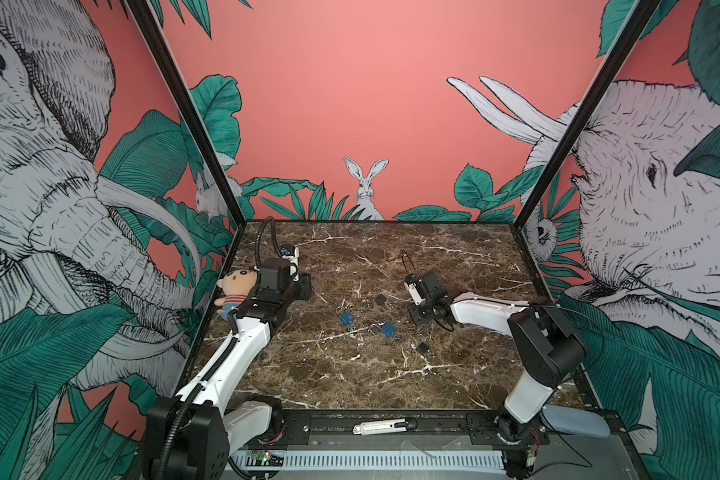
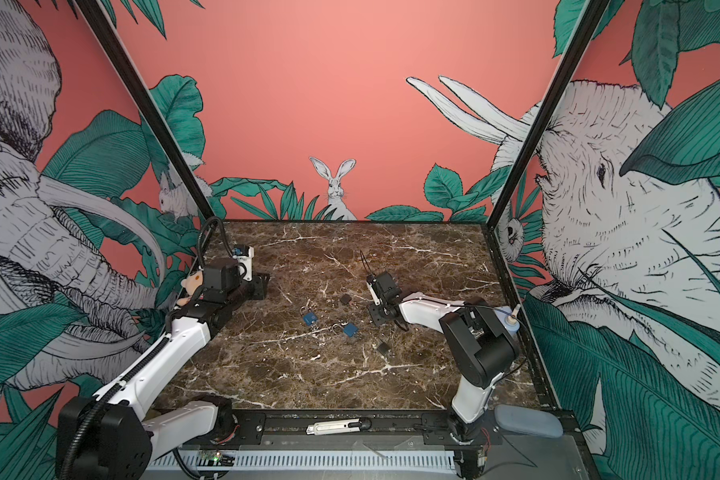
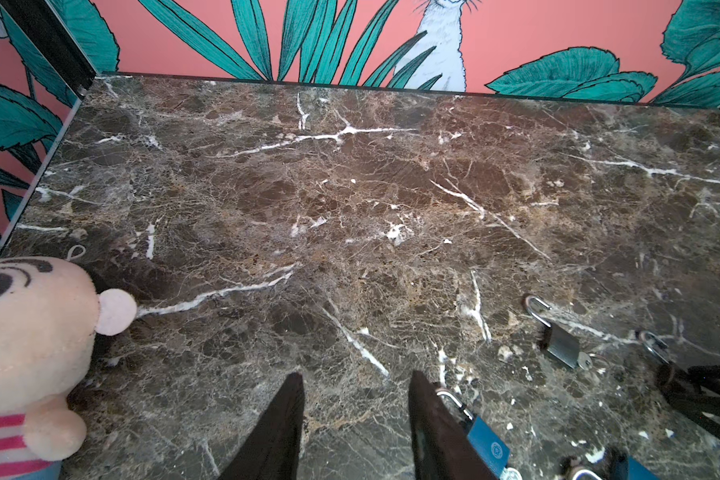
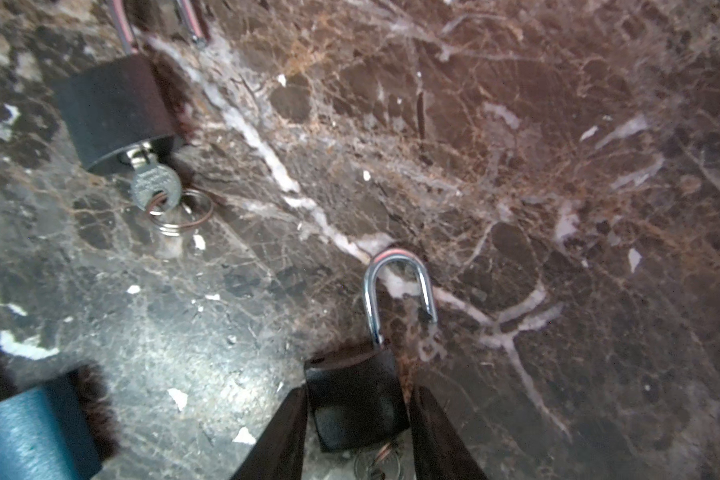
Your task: Lock with the key
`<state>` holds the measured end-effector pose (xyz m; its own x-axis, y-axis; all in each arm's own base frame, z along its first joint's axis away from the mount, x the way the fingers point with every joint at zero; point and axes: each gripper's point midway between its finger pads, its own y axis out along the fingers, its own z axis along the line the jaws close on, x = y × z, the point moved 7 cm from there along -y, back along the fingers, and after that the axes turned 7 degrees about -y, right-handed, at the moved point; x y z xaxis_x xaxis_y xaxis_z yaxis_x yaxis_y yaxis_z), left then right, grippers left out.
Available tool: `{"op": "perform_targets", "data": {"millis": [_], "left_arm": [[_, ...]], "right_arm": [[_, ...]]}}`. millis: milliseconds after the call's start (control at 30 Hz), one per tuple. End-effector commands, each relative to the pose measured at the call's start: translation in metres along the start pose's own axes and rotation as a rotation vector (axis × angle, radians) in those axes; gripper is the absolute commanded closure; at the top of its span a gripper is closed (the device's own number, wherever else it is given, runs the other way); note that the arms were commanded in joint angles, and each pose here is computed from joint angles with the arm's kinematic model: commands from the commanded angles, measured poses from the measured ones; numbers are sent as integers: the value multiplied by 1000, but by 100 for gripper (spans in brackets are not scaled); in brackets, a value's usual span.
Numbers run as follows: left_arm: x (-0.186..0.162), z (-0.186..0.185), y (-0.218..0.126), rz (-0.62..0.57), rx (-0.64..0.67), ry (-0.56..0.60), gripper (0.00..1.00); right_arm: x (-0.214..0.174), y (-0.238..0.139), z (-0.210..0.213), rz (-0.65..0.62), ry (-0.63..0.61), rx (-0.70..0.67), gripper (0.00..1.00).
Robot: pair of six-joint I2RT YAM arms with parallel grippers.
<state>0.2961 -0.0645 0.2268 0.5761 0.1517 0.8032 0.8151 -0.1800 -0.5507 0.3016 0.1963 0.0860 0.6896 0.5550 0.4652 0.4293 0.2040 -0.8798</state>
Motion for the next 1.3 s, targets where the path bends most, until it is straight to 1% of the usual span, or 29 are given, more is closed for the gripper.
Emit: {"op": "perform_targets", "data": {"millis": [0,367,467,533,600,700,767,833,1033,1167,1267], "left_arm": [[7,-3,-3,-11,-10,9,57],[8,-4,-5,-13,-14,9,57],[7,-4,-5,-9,-14,11,57],[8,-4,-5,-10,-13,11,57],[7,-4,-5,-8,-16,11,57],[8,-5,-6,-6,-20,11,58],[9,-6,-7,-1,-26,6,59],[9,-7,-6,6,-32,-11,61],[6,-18,-7,40,-109,-48,63],[0,-34,-9,76,-175,-77,64],[-8,-52,-10,135,-244,-73,65]], "right_arm": [[0,3,1,21,-24,-14,59],[2,10,1,33,-32,-17,62],[1,12,2,39,-35,-16,64],[0,12,2,41,-38,-15,69],[1,12,2,42,-43,-13,77],[1,9,2,37,-46,-11,80],[5,4,3,22,-53,-2,83],[10,-3,5,-5,-55,19,84],[22,-35,10,-71,-87,59,87],[29,-62,13,-120,-104,77,87],[31,-78,19,-148,-119,100,87]]}}
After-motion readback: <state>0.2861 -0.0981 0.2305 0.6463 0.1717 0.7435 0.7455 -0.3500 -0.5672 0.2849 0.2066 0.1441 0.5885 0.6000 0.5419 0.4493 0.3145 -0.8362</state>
